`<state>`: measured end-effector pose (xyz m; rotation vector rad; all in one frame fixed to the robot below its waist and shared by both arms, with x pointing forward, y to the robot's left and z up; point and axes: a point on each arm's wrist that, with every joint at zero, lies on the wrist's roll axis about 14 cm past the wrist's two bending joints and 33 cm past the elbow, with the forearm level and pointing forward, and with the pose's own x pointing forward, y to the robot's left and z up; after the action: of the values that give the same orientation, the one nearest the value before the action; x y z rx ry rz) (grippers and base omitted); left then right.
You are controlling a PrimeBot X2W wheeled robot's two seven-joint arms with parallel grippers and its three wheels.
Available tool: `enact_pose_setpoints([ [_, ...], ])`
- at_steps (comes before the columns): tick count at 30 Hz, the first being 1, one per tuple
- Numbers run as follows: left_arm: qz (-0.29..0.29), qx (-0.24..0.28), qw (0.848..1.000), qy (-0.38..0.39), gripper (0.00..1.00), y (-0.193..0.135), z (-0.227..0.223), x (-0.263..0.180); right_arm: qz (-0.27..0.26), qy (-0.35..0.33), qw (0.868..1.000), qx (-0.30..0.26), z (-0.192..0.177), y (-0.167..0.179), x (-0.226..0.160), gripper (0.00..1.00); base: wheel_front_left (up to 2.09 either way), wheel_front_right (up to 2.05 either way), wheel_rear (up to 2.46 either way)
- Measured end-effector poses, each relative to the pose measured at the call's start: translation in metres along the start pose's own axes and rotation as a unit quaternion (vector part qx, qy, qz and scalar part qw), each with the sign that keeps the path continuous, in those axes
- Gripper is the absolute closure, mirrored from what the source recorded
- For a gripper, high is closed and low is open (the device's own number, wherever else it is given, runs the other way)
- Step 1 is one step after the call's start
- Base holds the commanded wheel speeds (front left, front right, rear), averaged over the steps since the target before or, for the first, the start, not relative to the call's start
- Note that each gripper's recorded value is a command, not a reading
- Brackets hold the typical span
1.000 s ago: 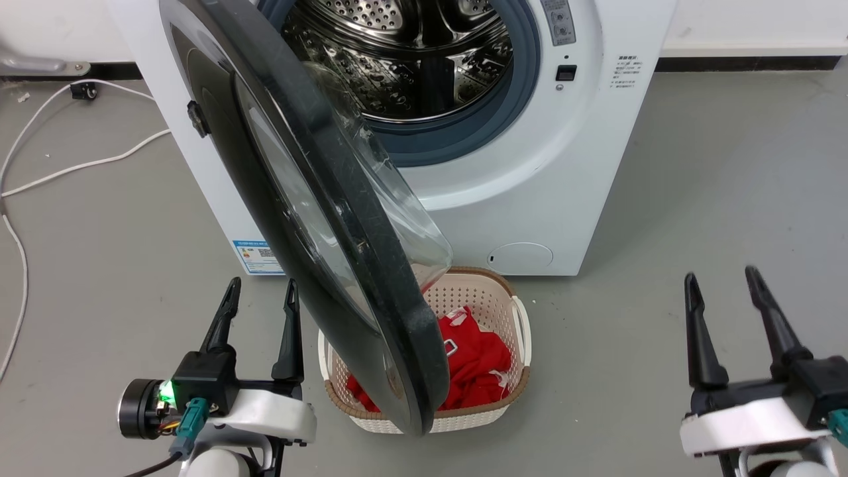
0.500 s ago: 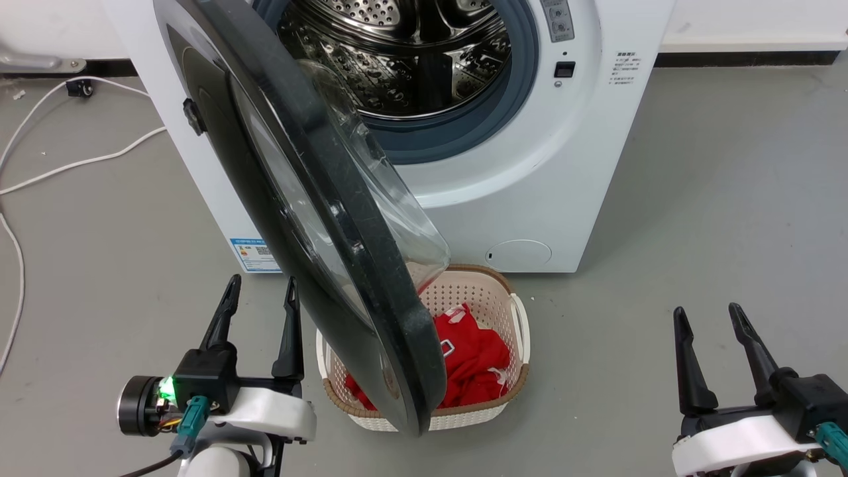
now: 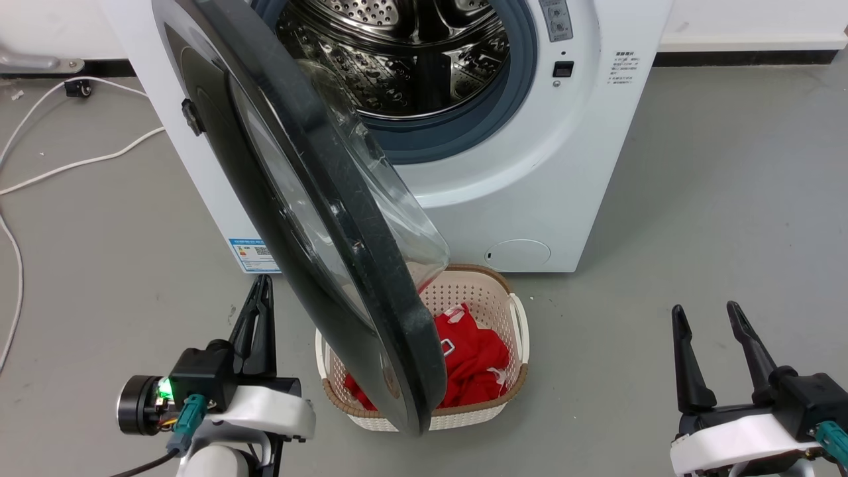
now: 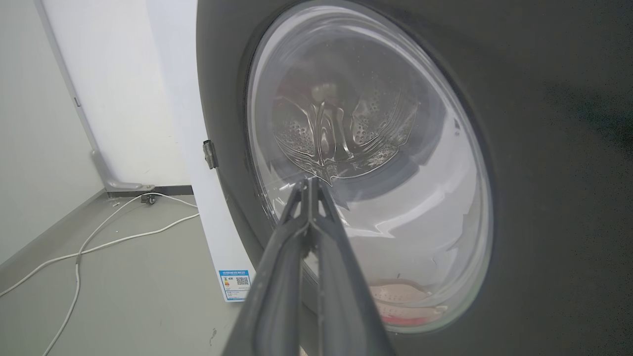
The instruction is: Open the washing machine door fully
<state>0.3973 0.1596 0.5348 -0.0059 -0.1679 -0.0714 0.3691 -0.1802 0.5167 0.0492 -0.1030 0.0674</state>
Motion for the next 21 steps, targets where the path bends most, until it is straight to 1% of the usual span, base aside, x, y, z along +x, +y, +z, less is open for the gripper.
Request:
enact_pose_setpoints([
  [6,0.002,-0.001,0.999,-0.039,1.00,0.001,0.025,0.007,0.000,0.001,1.000,0.002,-0.001,0.000,0.000,0.00,0.00,0.00,0.00],
  [12,0.006,0.003,0.992,-0.129,1.00,0.001,0.081,0.016,0.000,0.003,1.000,0.004,-0.002,0.000,0.002,0.00,0.00,0.00,0.00],
  [16,0.002,0.011,0.982,-0.190,1.00,-0.003,0.121,0.015,-0.001,0.003,1.000,0.005,-0.002,0.000,0.002,0.00,0.00,0.00,0.00],
  [21,-0.003,0.017,0.962,-0.271,1.00,-0.010,0.172,0.008,-0.003,0.004,1.000,0.006,-0.003,-0.002,0.002,0.00,0.00,0.00,0.00],
])
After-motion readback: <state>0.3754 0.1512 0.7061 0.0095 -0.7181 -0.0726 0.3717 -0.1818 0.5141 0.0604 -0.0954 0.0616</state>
